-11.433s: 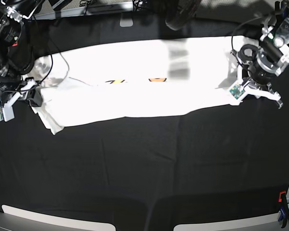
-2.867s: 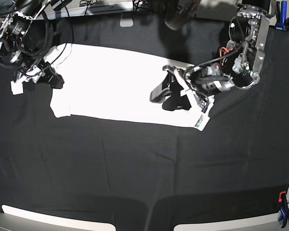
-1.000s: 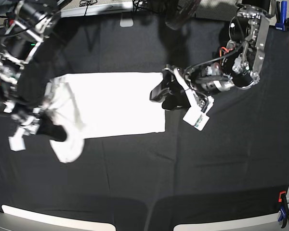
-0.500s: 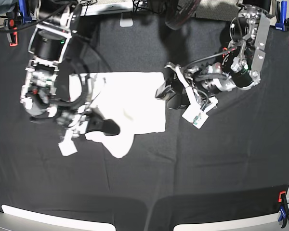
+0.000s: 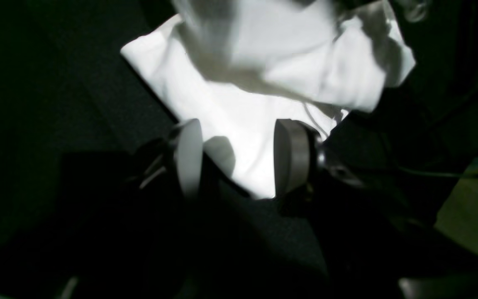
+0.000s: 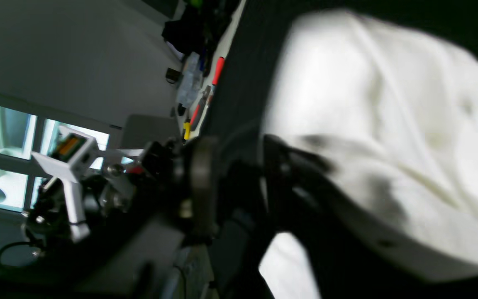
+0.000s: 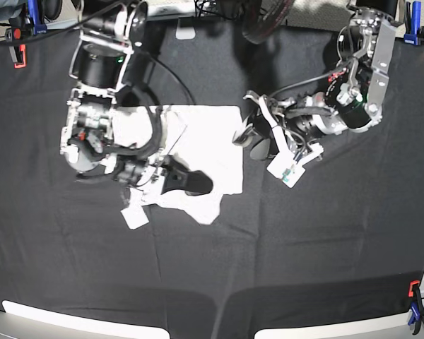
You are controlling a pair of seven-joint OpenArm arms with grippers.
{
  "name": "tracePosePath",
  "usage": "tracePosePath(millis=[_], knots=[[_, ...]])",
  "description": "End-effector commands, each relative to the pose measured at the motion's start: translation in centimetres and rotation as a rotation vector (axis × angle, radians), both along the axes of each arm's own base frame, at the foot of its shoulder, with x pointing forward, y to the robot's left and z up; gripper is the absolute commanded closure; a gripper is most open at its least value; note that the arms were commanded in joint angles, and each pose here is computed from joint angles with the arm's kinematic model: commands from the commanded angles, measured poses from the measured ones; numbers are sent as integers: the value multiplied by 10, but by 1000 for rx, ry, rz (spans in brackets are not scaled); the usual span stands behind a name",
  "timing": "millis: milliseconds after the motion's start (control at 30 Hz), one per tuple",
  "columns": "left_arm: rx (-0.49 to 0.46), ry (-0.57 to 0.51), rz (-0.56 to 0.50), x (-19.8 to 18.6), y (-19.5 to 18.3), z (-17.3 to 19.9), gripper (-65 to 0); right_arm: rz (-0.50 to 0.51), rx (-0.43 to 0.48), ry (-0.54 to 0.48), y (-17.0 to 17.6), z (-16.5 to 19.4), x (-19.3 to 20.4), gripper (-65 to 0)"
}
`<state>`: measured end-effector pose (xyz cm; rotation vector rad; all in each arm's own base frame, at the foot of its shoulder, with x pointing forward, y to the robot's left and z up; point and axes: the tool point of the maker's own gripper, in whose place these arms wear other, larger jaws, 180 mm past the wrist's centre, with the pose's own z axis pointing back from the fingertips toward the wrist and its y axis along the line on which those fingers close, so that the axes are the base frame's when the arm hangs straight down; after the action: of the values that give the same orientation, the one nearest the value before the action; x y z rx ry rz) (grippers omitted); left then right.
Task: Layout the t-shirt on the table in an organized manner, then fold the t-shirt properly
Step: 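Grasp the other strip end with the right gripper and fold it inward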
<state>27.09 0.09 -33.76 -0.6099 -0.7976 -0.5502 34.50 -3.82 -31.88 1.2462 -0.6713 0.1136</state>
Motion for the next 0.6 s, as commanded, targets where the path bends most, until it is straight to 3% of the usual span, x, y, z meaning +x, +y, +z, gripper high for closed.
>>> tracePosePath(millis=[0, 267, 567], knots=[[-24, -39, -2, 6, -1, 13, -260, -14, 37, -69, -1, 23, 12, -234], [81, -50, 4, 8, 10, 1, -260, -37, 231, -156, -2, 65, 19, -237], [96, -55, 6, 9, 11, 0, -260, -37, 232, -183, -3, 75, 25, -236]])
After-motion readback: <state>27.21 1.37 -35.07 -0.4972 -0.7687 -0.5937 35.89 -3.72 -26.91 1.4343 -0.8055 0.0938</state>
